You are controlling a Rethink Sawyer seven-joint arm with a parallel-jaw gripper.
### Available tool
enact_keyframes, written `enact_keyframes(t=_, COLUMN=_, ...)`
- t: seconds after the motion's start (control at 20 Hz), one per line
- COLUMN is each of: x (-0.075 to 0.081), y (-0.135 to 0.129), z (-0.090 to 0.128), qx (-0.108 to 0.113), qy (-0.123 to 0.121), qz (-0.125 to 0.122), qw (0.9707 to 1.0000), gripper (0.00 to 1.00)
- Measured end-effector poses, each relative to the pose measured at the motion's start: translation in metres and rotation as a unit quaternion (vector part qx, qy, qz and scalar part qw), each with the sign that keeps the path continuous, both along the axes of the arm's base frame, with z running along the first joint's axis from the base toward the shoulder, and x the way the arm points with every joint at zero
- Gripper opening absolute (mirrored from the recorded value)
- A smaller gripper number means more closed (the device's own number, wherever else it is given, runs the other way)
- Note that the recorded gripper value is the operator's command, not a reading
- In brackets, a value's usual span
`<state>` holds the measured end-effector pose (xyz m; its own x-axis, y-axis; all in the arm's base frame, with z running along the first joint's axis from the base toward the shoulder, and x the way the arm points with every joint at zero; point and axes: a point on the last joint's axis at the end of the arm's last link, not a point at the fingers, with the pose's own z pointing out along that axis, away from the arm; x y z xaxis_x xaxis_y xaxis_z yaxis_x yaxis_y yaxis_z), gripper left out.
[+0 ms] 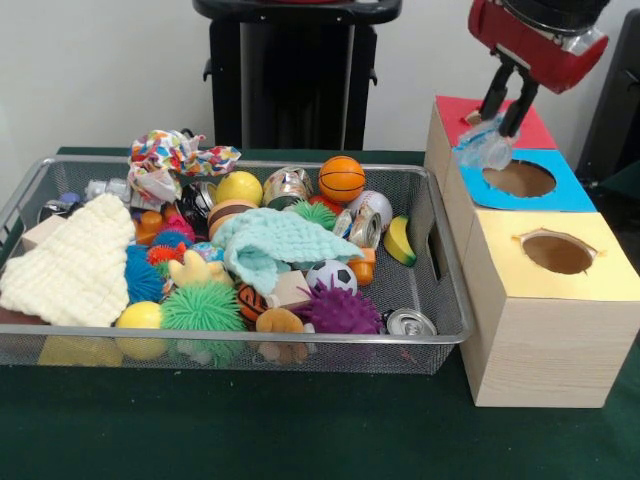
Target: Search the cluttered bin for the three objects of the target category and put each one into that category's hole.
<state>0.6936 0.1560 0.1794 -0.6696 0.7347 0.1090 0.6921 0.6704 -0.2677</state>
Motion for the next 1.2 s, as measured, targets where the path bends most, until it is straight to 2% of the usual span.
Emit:
enact_keyframes(t=0.35, x=-0.002, y=0.018, z=-0.023, qx=0.002, qy=-0.020, qz=0.007, qw=0.9998, gripper=0.00)
enact_keyframes(t=0.85, x=-0.028, y=0.027, z=-0.043, qx=-0.004, qy=0.007, qz=0.001, qw=1.0000, gripper=0.00)
enact_keyframes(t=1.2, x=-0.038, y=0.029, z=-0.047, qx=0.002, qy=0.019, qz=-0.024, qw=0.9995, gripper=0.00)
